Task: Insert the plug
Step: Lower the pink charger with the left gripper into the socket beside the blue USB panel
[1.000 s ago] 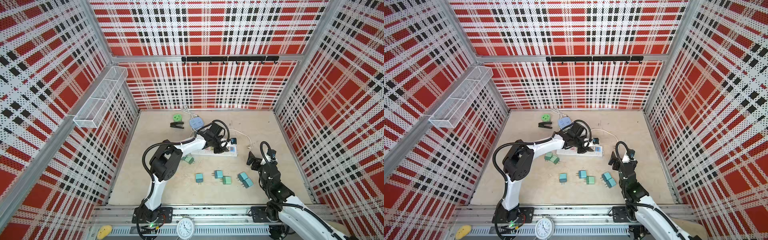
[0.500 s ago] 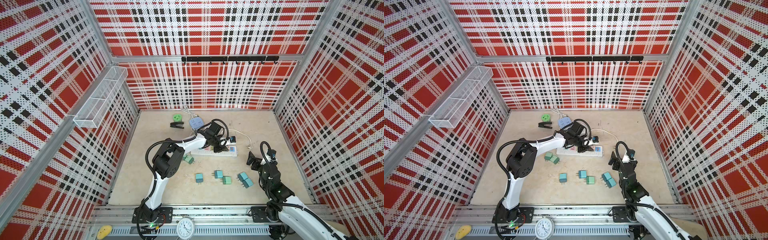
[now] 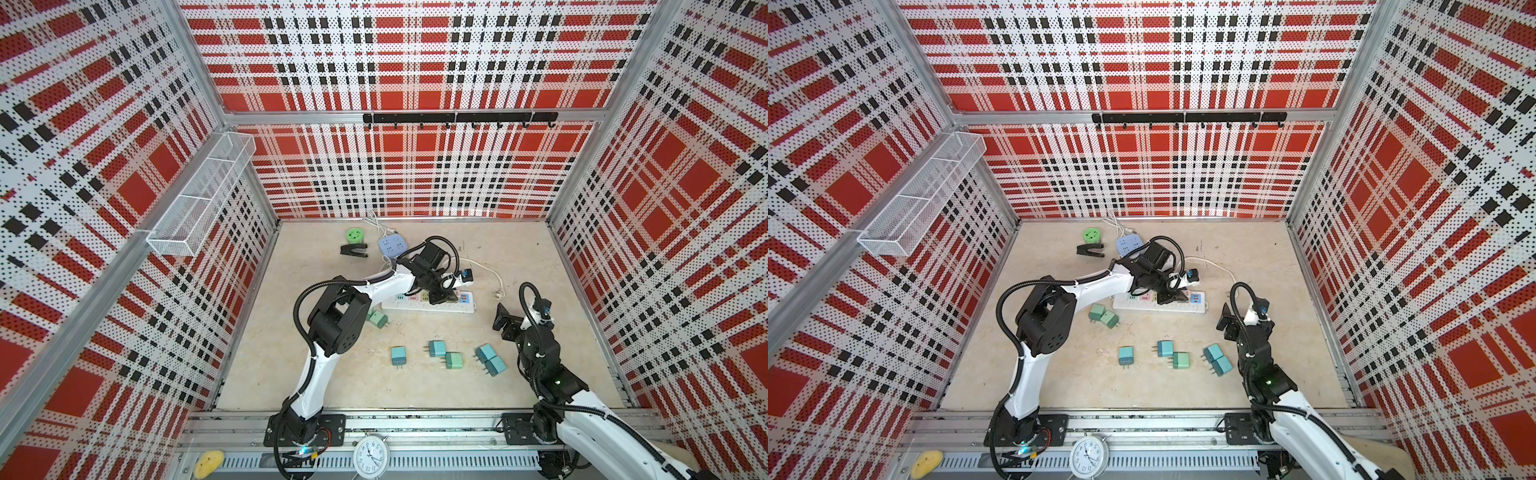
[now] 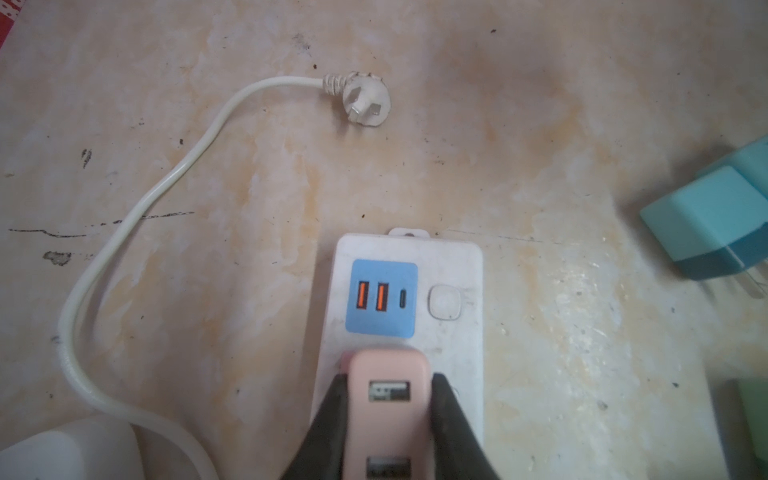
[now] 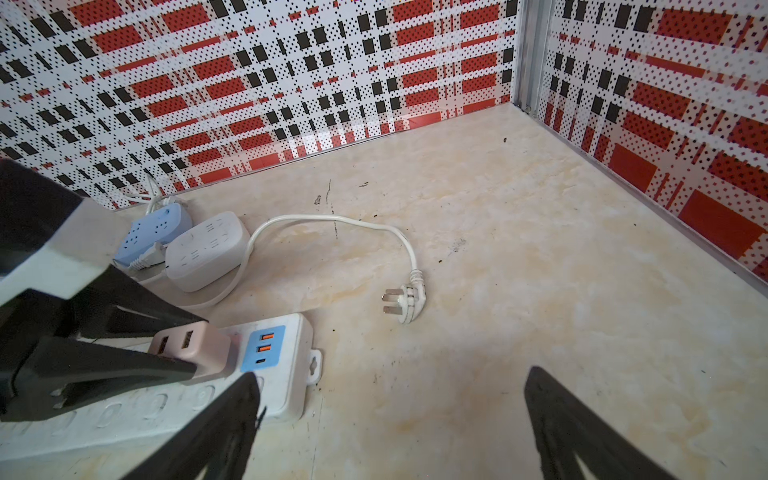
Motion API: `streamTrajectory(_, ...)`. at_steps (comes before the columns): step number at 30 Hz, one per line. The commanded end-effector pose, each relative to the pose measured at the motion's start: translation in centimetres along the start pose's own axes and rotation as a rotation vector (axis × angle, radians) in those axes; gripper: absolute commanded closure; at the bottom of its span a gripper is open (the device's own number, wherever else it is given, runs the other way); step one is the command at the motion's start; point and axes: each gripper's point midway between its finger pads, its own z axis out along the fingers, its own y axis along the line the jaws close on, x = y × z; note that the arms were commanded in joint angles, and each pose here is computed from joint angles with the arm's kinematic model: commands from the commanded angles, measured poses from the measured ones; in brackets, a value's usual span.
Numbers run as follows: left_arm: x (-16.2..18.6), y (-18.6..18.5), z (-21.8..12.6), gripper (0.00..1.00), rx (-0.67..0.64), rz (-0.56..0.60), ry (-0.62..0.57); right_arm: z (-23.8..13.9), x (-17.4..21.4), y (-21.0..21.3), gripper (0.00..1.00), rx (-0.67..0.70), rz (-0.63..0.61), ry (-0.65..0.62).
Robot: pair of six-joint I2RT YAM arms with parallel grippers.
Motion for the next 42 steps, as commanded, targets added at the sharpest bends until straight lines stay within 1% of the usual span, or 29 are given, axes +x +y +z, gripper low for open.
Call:
streamTrajectory(1, 1.9, -1.6, 2.1, 1.0, 0.033, -0.095, 0.08, 0.0, -2.1, 0.7, 0.0, -0.018, 0.041, -0.054)
streamTrajectory(6, 2.7, -2.5, 1.8, 1.0, 0.007, -0.199, 0.109, -0.1, -2.1, 0.7, 0.0, -0.019, 0.043, -0.056)
streamTrajectory(10, 3.0, -3.3, 1.6, 1.0, -0.013, -0.238, 0.093, 0.0, -2.1, 0.7, 0.0, -0.02, 0.043, -0.055)
streamTrajectory(12, 3.2, -3.4, 1.6, 1.0, -0.017, -0.235, 0.084, 0.0, -2.0, 0.7, 0.0, -0.022, 0.041, -0.051)
streamTrajectory(15, 4.6, -3.1, 2.1, 1.0, -0.036, -0.242, 0.117, 0.0, -2.1, 0.7, 0.0, -0.02, 0.041, -0.052)
streamTrajectory(20, 6.2, -4.1, 3.3, 1.0, -0.01, -0.254, 0.129, 0.0, -2.0, 0.8, 0.0, -0.02, 0.04, -0.049)
streamTrajectory(23, 6.6, -4.4, 3.3, 1.0, -0.007, -0.245, 0.129, 0.1, -1.9, 0.9, 0.0, -0.024, 0.038, -0.043)
streamTrajectory(27, 6.1, -4.1, 2.5, 1.0, -0.02, -0.23, 0.123, 0.2, -1.9, 1.0, 0.0, -0.026, 0.033, -0.037)
streamTrajectory(29, 5.5, -3.6, 1.8, 0.76, -0.046, -0.225, 0.123, 0.2, -1.9, 1.1, 0.0, -0.03, 0.028, -0.032)
streamTrajectory(30, 5.1, -3.2, 1.3, 0.16, -0.063, -0.219, 0.122, 0.3, -1.8, 1.2, 0.0, -0.034, 0.026, -0.028)
streamTrajectory(31, 4.8, -3.0, 0.9, 0.01, -0.076, -0.208, 0.128, 0.3, -1.8, 1.3, 0.0, -0.037, 0.023, -0.026)
streamTrajectory(35, 2.7, -1.8, -1.1, 0.01, -0.116, -0.175, 0.117, 0.5, -1.7, 1.4, 0.0, -0.037, 0.017, -0.014)
streamTrajectory(41, -2.2, -1.4, -5.8, 0.01, -0.197, -0.105, 0.039, 0.8, -1.7, 0.9, 0.0, 0.008, 0.02, -0.005)
streamTrajectory(42, -2.9, -1.4, -6.9, 0.01, -0.227, -0.094, 0.033, 0.8, -1.7, 0.8, 0.0, 0.015, 0.023, -0.005)
